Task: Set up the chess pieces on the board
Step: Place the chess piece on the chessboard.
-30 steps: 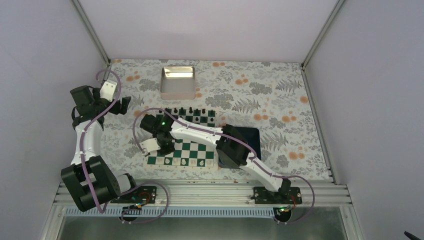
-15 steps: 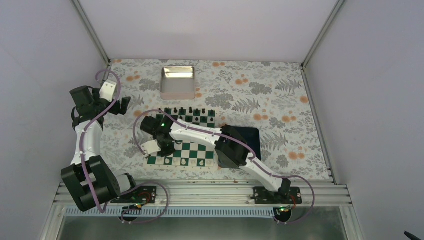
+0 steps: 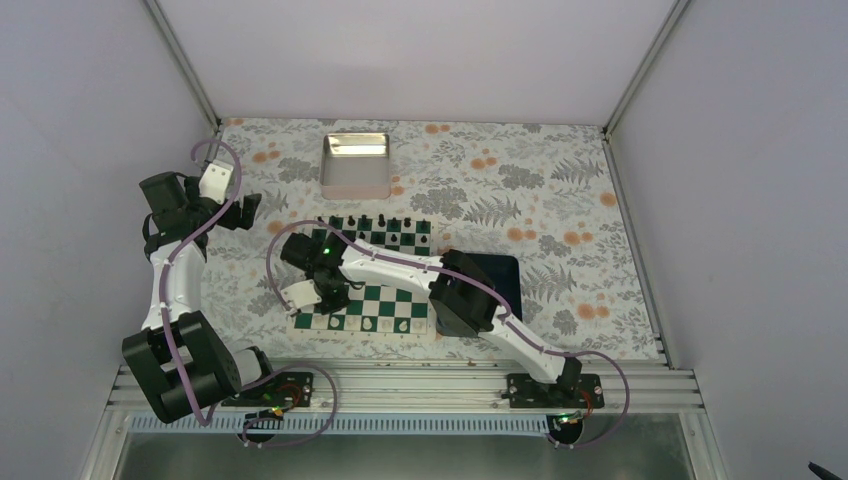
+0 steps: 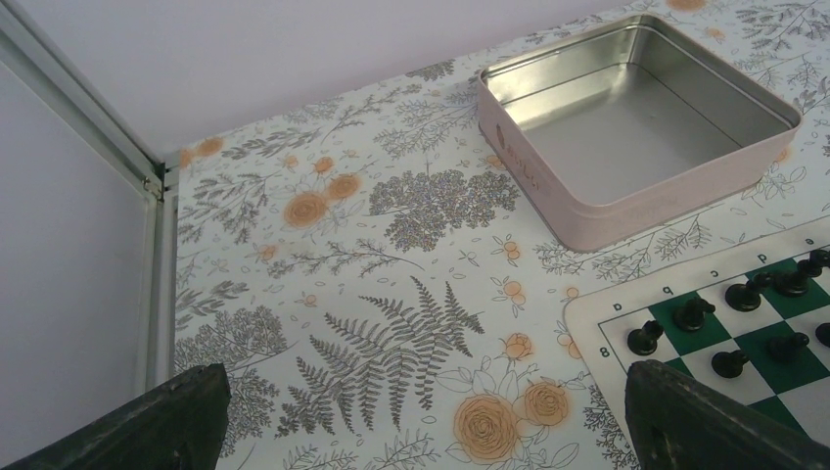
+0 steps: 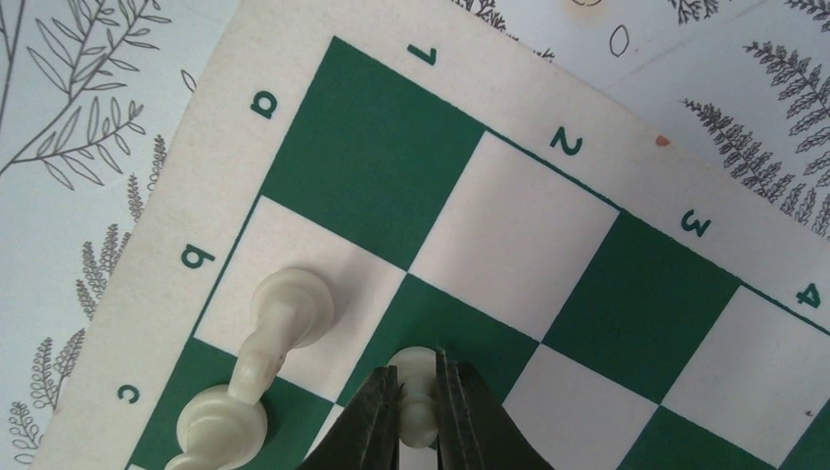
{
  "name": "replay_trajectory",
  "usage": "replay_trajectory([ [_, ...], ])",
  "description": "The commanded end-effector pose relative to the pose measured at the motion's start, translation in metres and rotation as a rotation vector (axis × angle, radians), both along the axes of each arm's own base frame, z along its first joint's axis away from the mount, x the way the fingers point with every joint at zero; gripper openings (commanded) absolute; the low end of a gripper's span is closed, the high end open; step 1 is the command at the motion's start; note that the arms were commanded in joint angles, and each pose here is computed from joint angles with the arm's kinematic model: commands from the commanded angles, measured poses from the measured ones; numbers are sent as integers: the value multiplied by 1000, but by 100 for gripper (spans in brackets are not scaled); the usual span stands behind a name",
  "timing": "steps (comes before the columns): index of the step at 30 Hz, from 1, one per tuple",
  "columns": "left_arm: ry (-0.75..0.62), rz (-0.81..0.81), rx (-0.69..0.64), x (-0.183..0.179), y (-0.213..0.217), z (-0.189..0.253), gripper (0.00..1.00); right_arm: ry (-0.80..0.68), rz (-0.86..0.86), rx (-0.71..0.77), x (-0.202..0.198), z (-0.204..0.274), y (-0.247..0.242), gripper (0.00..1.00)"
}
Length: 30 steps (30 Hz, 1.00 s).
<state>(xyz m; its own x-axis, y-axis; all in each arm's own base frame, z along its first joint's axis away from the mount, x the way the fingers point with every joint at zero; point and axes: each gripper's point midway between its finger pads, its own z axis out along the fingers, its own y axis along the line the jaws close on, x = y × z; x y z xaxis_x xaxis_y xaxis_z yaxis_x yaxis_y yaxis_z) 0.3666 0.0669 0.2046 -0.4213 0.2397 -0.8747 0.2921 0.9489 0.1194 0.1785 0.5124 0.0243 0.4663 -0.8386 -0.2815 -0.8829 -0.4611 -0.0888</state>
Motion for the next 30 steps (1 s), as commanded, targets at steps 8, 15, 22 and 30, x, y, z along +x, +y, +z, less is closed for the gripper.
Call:
replay_trajectory([
  [8,-28,-23,-6,-2,-3,6,100,-23,6,20,1,0,5,10],
  [15,-27,-28,-10,-2,-4,6,100,-35,-2,18,5,3,3,14],
  [22,-43,-33,3,-3,-5,13,100,-55,-30,52,10,29,2,25],
  [30,-43,-80,36,-2,-10,29,100,-118,-120,85,28,84,-37,33],
])
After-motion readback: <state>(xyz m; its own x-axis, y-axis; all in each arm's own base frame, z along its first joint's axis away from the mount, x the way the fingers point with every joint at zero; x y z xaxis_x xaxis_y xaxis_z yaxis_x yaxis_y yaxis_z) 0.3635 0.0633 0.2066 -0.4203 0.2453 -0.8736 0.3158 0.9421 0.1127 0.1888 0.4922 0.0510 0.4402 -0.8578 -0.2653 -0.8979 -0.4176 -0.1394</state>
